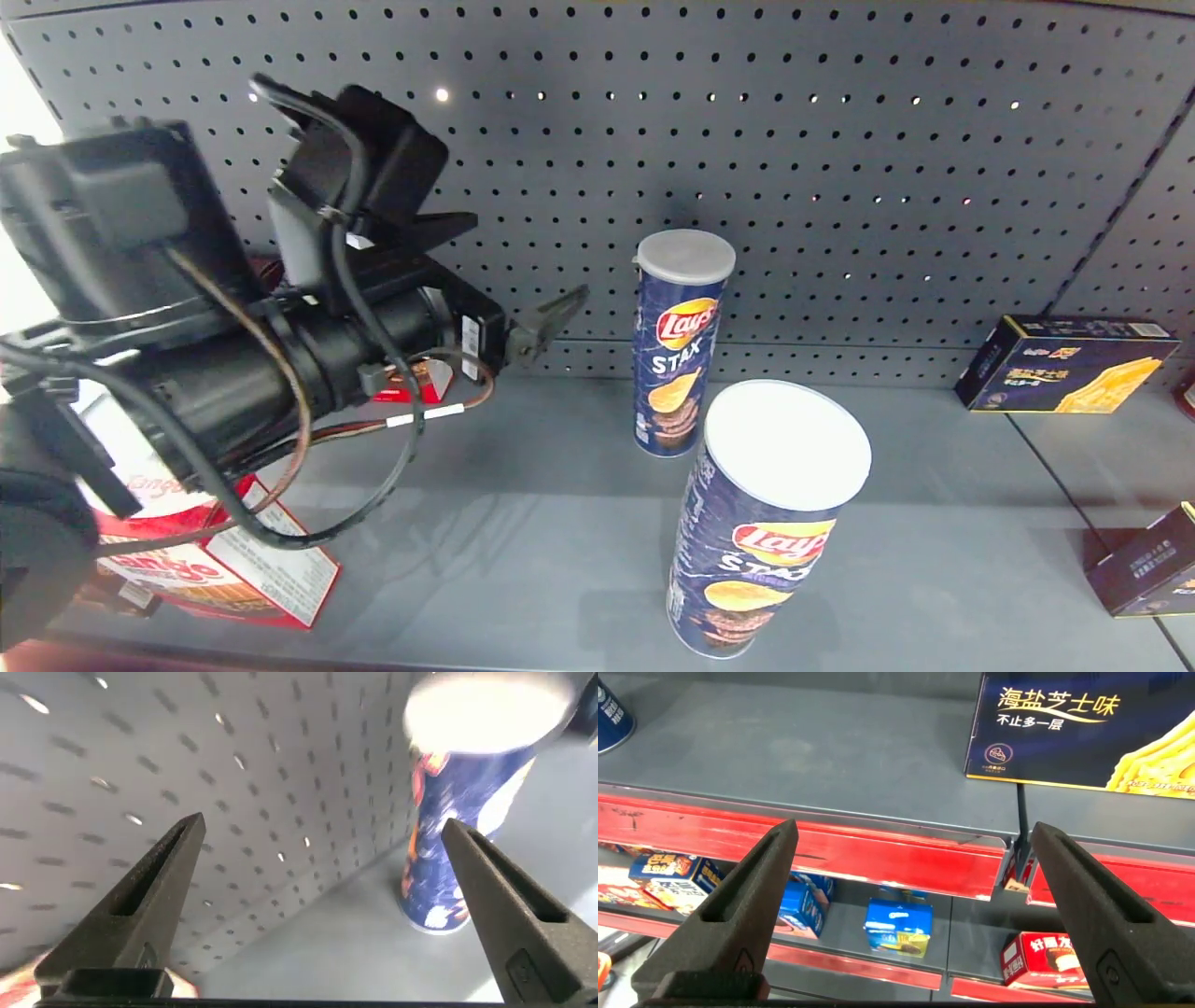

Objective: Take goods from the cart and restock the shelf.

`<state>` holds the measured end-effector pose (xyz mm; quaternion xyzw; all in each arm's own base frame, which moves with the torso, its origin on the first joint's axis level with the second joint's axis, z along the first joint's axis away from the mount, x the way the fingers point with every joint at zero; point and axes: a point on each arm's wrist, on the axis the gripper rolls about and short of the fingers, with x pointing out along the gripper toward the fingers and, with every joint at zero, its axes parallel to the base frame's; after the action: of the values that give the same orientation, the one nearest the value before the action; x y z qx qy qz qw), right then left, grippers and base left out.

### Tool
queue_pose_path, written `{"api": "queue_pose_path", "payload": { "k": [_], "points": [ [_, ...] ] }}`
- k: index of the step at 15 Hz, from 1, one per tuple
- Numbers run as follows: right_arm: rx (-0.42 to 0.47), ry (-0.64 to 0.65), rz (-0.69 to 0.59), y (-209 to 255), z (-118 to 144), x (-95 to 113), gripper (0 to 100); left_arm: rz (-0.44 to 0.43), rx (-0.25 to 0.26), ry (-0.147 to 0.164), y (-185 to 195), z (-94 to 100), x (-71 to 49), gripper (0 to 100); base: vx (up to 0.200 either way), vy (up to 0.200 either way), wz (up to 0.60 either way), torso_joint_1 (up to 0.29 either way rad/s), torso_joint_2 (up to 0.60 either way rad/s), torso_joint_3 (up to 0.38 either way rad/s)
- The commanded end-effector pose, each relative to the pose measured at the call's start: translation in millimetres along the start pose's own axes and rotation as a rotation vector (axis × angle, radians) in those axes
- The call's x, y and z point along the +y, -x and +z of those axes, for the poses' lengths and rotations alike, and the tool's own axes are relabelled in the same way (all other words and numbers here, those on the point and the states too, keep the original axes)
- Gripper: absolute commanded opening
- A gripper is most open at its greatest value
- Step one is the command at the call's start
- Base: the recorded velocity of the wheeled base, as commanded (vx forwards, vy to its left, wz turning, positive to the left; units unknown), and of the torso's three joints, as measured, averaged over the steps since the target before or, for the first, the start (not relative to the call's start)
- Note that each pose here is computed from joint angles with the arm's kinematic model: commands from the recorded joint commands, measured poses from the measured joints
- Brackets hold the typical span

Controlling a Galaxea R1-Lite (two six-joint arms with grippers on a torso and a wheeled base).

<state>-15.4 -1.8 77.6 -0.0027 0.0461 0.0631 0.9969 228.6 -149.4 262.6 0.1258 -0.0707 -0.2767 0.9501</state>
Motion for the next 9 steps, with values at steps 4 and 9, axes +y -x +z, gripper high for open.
{"api": "queue_pose_path", "payload": {
  "k": [4, 9],
  "points": [
    [0.001, 0.0, 0.001, -0.1, 0.1, 0.0, 100, -0.006, -0.196, 0.014, 135.5, 23.6, -2.1, 100, 0.0, 0.0, 0.0, 0.0, 0.0, 0.0],
    [0.001, 0.0, 0.001, -0.1, 0.1, 0.0, 100, 0.238, -0.323, -0.033, 251.5, -20.8, -1.7, 100, 0.0, 0.0, 0.0, 0.0, 0.0, 0.0]
  ]
}}
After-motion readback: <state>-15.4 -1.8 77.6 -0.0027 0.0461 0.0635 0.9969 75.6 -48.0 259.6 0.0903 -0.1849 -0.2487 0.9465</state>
